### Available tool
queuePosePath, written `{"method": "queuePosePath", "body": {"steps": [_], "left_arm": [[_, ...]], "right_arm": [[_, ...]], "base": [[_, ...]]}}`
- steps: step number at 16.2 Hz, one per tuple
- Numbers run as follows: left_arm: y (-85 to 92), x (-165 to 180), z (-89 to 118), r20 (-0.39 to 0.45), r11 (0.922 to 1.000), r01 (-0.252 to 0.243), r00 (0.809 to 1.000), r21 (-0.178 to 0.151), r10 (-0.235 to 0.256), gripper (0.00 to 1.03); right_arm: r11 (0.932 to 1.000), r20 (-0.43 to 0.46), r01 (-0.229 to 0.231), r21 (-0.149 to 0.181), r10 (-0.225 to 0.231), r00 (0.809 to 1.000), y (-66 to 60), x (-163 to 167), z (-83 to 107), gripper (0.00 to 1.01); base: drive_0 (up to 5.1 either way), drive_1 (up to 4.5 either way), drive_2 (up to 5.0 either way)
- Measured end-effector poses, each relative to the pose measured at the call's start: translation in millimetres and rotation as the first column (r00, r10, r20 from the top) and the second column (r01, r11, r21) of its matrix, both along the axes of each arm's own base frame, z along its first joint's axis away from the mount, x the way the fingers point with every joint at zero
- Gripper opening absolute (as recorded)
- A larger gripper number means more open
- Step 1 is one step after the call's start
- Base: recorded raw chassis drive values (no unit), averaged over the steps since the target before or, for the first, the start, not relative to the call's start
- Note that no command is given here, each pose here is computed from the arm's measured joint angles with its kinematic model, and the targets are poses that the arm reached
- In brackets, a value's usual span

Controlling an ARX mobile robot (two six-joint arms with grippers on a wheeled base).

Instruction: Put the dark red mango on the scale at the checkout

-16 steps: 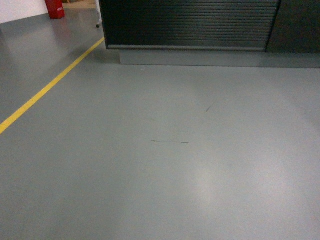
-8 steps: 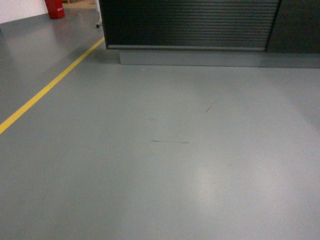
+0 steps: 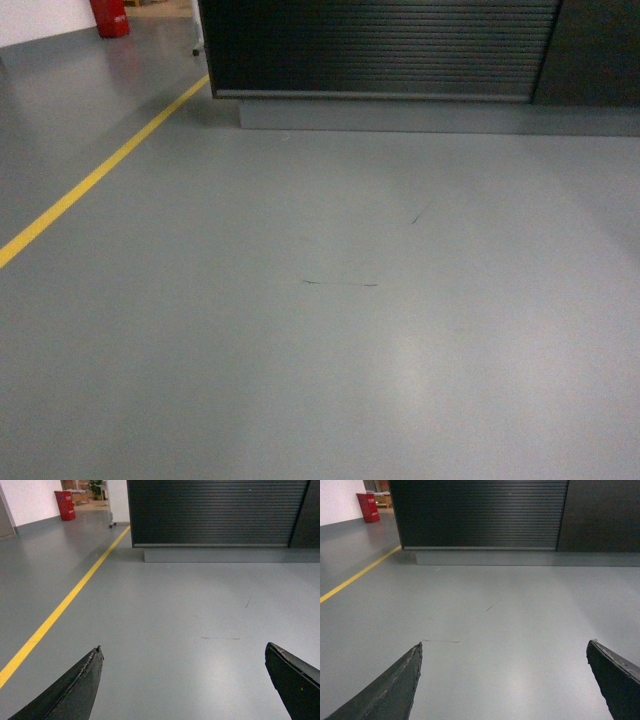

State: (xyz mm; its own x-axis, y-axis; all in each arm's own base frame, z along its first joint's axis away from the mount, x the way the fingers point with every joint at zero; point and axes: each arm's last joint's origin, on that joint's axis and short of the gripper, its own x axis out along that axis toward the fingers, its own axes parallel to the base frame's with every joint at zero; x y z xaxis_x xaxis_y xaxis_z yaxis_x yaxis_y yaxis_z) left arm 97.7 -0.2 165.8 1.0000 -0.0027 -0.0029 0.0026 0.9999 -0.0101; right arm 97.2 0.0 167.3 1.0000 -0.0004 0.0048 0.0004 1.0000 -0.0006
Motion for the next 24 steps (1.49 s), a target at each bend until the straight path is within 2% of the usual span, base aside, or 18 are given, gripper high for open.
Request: {"method": "queuePosePath", "body": {"steps": [6,24], "left_arm": [[0.0,0.0,0.0,0.0,1.0,0.0,1.0,0.0,0.0,0.98],[0.0,0.0,0.0,0.0,1.0,0.0,1.0,0.0,0.0,0.98]], "right_arm": [[1.0,0.0,0.0,0.0,0.0,1.0,0.0,0.0,0.0,0.98],[1.0,0.001,0.0,0.0,0.0,1.0,0.0,0.0,0.1,0.98]], "base": [[0.0,0.0,0.0],[0.0,4.12,-4.2]]}}
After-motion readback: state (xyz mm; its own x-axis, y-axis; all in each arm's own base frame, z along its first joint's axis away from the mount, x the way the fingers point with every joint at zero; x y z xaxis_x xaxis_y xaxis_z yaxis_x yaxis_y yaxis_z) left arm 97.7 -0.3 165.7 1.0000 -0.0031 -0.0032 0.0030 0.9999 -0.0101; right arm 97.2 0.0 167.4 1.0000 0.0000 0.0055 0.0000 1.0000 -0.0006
